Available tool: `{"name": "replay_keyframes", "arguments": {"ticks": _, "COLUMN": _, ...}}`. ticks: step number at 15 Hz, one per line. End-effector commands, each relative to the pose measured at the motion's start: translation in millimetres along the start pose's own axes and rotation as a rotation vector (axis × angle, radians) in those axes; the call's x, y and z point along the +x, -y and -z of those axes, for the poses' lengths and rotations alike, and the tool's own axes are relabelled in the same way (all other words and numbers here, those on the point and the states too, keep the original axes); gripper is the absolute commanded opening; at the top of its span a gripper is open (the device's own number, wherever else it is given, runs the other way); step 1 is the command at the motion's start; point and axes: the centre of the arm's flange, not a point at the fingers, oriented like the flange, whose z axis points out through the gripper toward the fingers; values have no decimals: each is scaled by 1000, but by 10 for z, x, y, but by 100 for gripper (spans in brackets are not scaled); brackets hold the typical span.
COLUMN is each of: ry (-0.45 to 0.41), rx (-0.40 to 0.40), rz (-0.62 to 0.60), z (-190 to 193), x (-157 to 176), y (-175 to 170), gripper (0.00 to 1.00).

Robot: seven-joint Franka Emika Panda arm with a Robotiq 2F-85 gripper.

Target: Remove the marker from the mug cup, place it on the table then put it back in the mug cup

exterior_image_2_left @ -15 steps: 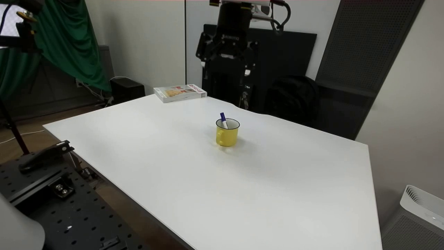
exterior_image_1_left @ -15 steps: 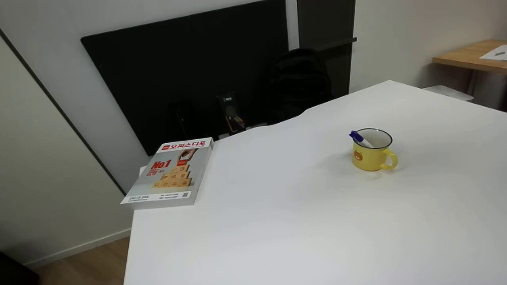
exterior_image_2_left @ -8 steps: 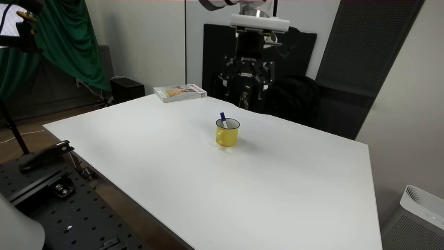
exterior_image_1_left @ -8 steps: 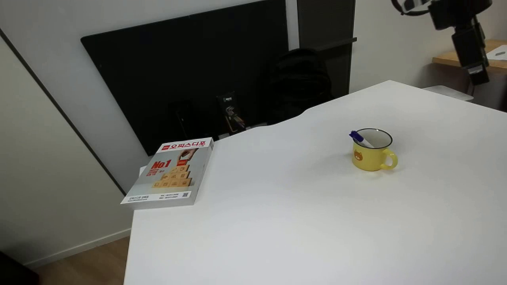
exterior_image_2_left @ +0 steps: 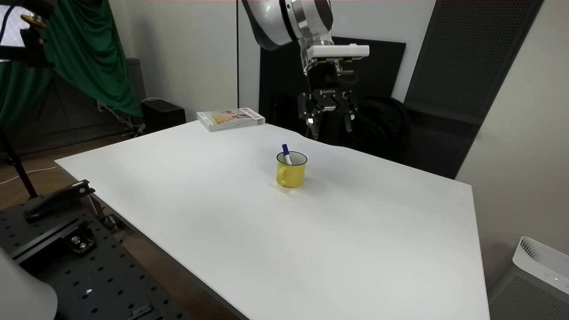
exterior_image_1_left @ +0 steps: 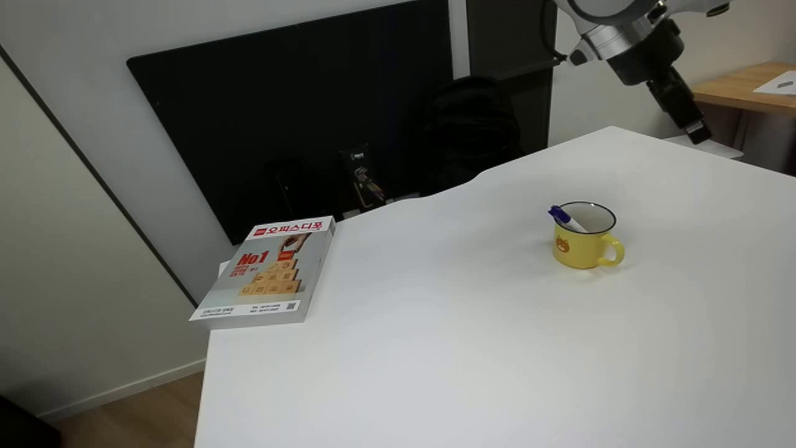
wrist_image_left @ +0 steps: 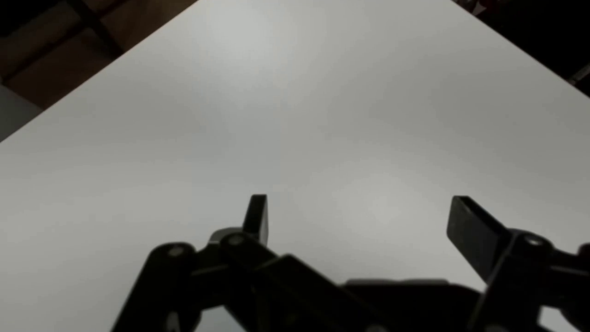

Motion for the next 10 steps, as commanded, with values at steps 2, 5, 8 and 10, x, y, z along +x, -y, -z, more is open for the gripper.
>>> {"name": "replay_keyframes", "arguments": {"ticks": 2, "ry": -13, "rx": -146, "rz": 95, "z": 159, "x": 390, "y": 89, "gripper": 100}}
{"name": "replay_keyframes", "arguments": {"ticks": 5, "ry": -58, "rx": -153, "rz": 112, "z": 291, "x": 576, "y": 295, "gripper": 100}}
{"name": "replay_keyframes", "arguments": {"ticks": 8, "ry": -94, "rx": -139, "rz": 113, "z": 375, "x": 684, "y": 445, "gripper": 100}}
{"name": "replay_keyframes", "arguments": {"ticks": 10, "ry": -104, "rx": -135, "rz": 121, "z": 388, "x": 755, "y": 492, "gripper": 100}}
